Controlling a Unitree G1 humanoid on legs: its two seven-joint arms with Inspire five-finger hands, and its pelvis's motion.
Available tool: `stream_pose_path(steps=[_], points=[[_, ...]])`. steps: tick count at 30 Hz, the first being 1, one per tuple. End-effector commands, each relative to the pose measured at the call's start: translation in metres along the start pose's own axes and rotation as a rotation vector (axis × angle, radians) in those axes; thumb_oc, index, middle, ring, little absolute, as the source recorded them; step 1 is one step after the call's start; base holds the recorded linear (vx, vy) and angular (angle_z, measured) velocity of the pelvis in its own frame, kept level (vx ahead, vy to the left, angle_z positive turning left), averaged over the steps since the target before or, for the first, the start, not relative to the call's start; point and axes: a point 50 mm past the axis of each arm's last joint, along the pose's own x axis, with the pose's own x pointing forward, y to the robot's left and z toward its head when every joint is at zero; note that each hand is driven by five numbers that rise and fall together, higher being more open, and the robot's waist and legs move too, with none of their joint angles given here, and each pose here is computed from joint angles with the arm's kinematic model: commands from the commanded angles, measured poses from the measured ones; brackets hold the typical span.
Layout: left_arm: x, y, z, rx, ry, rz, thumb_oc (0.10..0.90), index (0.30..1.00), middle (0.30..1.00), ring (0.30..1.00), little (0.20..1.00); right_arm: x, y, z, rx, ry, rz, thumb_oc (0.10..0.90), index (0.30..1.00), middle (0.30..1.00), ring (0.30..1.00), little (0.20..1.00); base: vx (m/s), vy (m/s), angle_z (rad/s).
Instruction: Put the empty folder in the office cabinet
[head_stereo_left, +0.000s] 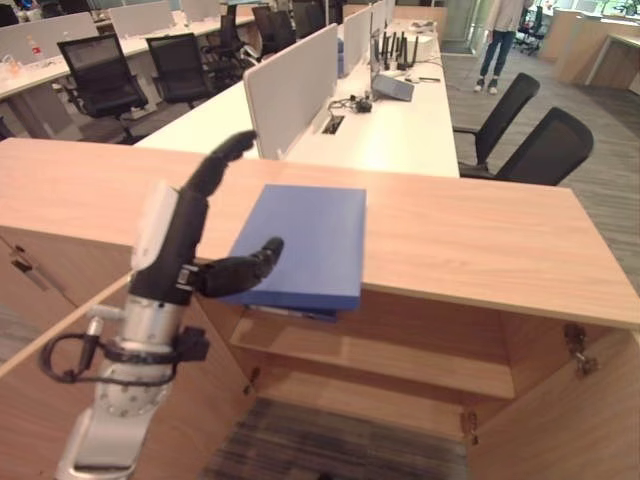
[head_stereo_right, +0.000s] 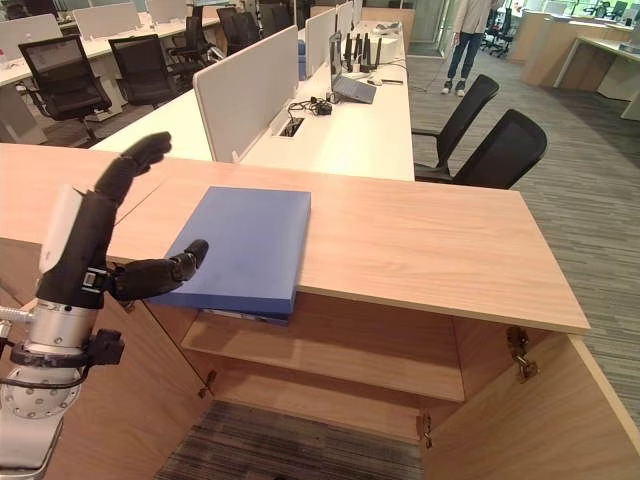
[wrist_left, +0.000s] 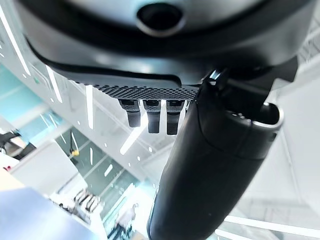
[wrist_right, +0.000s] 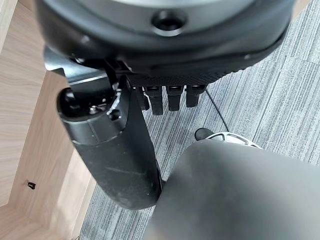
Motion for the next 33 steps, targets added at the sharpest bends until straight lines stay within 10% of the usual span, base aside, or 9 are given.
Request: stream_pose_path(steps=[1, 33], points=[[0.017, 0.022, 0.044, -0.018, -0.274, 0.054, 0.8, 0.9, 0.9, 0.9, 0.9, 0.003, 0.021, 0.009, -0.084, 0.003, 0.079, 0.8, 0.9, 0.9, 0.9, 0.9, 0.0, 0.0, 0.0], [0.01, 0.008, 0.03, 0.244, -0.186, -0.285, 0.8, 0.9, 0.9, 0.9, 0.9, 0.002, 0.019, 0.006, -0.092, 0.026, 0.092, 0.8, 0.9, 0.9, 0.9, 0.9, 0.0, 0.0, 0.0]])
